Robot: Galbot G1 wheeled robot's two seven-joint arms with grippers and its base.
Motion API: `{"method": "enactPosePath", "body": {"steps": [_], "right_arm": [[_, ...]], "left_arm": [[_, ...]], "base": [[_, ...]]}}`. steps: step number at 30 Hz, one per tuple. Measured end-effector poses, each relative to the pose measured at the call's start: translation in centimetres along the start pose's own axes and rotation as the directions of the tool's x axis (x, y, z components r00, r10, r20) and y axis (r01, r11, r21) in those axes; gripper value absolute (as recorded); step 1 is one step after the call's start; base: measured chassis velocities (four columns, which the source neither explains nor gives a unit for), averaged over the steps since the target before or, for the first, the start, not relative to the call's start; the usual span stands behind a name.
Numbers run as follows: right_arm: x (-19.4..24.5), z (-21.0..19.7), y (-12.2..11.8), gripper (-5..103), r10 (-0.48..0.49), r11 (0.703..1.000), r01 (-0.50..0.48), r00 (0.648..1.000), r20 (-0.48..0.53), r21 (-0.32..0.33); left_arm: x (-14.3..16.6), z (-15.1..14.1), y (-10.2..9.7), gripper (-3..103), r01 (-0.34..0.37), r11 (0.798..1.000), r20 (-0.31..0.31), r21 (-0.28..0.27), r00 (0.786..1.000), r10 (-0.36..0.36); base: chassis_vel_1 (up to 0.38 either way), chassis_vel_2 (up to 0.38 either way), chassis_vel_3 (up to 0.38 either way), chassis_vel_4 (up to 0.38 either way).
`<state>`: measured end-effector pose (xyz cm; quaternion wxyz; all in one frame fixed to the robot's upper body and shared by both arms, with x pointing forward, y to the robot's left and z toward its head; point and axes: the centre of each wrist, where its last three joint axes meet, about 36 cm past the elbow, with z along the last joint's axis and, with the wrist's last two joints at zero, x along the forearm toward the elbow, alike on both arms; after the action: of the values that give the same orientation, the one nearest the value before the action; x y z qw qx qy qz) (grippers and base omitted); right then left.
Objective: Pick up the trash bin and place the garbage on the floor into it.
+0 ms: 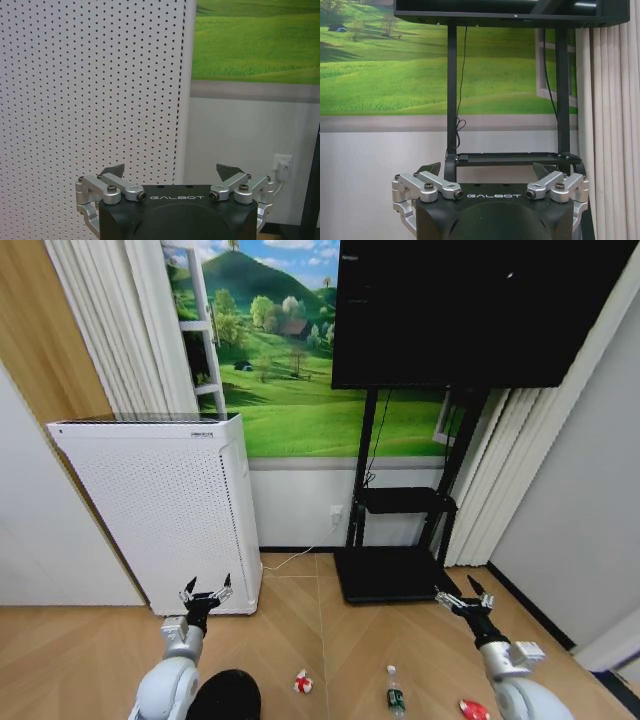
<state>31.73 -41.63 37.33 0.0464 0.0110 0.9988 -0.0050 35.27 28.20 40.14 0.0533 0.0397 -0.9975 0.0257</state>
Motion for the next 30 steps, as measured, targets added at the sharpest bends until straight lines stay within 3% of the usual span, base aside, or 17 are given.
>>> {"method": "enactPosePath", "body": {"steps": [30], "right_arm": [[-0.1, 0.2, -0.1, 100, -0.004, 1.000, 0.004, 1.000, -0.008, 0.004]], "left_arm": [[-0.6, 3.3, 0.7, 100, -0.022, 1.000, -0.041, -0.002, 0.999, 0.022]], "base": [[0.000, 0.000, 0.000, 0.000]]}}
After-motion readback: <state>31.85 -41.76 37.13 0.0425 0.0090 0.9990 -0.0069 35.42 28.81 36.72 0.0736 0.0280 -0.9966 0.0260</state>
